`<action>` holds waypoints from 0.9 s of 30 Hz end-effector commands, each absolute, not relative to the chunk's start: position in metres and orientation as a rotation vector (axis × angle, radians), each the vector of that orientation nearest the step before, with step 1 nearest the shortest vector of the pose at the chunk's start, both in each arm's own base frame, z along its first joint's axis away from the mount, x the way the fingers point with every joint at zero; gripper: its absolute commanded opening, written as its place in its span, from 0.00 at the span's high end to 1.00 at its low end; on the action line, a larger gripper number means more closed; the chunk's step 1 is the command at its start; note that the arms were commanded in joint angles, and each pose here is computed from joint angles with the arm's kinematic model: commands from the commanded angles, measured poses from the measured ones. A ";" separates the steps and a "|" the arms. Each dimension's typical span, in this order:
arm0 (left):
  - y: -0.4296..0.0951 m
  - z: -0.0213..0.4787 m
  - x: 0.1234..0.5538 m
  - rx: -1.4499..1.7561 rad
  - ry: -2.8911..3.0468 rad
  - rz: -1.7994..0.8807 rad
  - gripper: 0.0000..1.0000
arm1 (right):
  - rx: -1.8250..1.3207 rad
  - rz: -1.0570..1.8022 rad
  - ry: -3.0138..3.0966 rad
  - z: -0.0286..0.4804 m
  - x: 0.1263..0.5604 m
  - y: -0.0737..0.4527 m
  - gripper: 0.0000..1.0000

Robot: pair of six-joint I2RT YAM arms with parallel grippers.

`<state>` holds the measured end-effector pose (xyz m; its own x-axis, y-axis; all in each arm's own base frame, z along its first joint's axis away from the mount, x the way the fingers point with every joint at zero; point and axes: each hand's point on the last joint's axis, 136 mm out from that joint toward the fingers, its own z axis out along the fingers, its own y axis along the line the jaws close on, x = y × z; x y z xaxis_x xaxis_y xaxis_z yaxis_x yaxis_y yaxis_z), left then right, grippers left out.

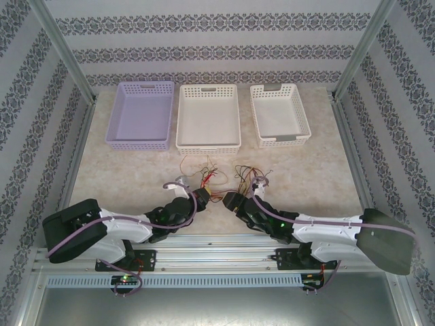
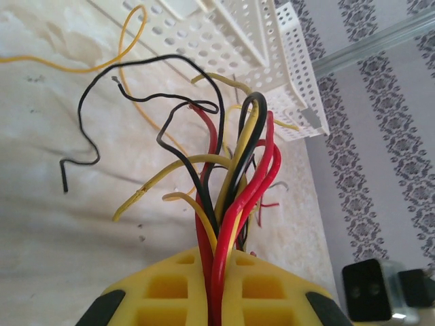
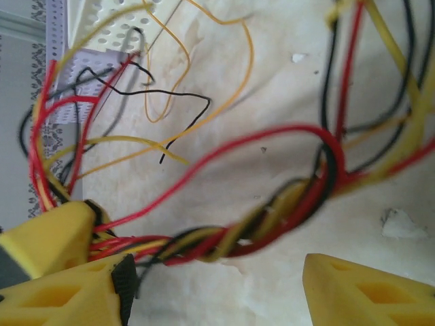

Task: Untangle the cables

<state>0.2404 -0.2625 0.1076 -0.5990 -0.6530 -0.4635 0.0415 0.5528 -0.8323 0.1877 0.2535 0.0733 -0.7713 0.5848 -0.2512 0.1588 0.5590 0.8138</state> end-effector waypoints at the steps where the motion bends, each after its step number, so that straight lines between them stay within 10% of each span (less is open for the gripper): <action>1: -0.269 0.125 0.242 -0.496 1.933 -1.098 1.00 | 0.673 1.098 2.272 0.068 0.193 0.251 0.32; 20: -0.283 0.120 0.228 -0.488 1.907 -1.195 1.00 | 0.659 1.136 2.036 0.113 0.223 0.248 0.32; 27: -0.296 0.131 0.223 -0.473 1.868 -1.283 1.00 | 0.656 1.149 2.037 0.114 0.225 0.250 0.48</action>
<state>0.2304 -0.2810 0.1099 -0.5945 -0.6638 -0.4538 0.0817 0.5116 -0.8554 0.2153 0.2463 0.0952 -0.6602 0.6766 -0.3262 0.1203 0.5240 0.8432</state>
